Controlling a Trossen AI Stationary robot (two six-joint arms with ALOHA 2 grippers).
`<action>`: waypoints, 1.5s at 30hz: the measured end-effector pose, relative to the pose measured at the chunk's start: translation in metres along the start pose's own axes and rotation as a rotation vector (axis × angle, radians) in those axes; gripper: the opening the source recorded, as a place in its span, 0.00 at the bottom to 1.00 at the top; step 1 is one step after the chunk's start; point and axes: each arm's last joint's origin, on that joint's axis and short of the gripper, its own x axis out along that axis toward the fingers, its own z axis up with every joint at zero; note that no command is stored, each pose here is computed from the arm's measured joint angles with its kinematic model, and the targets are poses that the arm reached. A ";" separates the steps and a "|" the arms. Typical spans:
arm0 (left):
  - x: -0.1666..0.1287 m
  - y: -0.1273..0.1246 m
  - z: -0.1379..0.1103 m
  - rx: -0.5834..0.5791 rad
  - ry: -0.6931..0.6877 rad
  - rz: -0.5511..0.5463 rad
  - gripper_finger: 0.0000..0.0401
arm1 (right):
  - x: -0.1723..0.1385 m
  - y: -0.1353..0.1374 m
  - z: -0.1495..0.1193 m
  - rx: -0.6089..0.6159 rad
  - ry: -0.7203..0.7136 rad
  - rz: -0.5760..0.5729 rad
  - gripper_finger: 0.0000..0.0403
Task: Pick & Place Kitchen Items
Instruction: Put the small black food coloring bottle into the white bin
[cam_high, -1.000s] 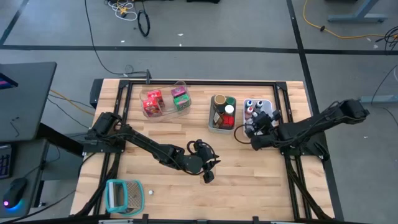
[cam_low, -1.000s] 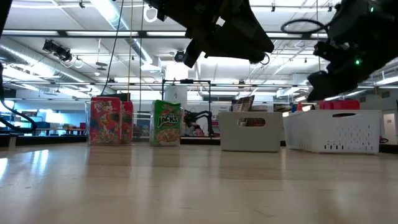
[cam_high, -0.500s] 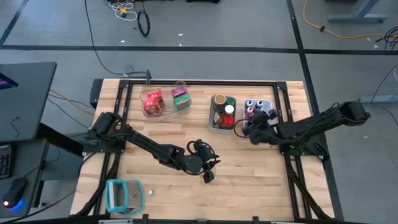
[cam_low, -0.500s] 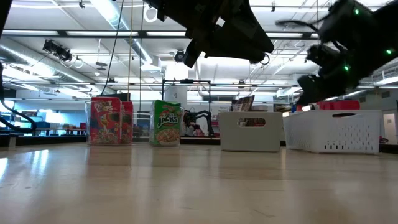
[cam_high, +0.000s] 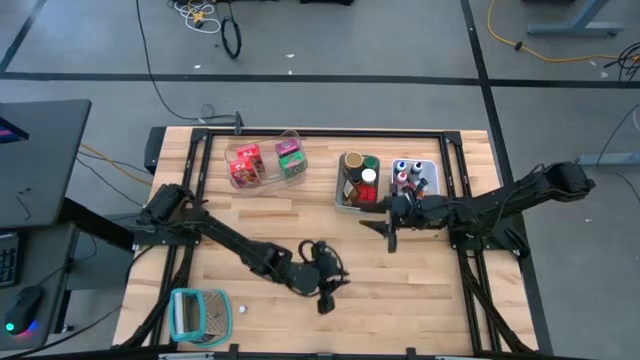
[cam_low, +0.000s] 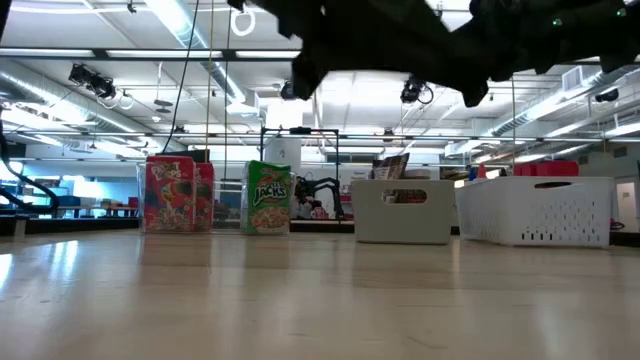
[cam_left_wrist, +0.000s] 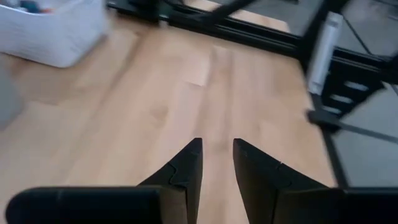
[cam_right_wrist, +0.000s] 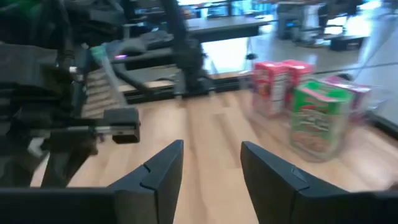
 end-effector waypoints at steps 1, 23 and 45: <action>-0.002 -0.005 -0.002 0.006 0.003 -0.011 0.24 | 0.000 0.001 0.000 -0.003 0.003 0.032 0.42; -0.065 -0.048 -0.089 -0.125 0.659 0.029 0.16 | 0.000 0.003 -0.004 0.021 0.047 0.078 0.38; -0.096 -0.021 -0.110 -0.214 1.121 0.344 0.37 | 0.000 0.003 -0.004 0.021 0.047 0.078 0.38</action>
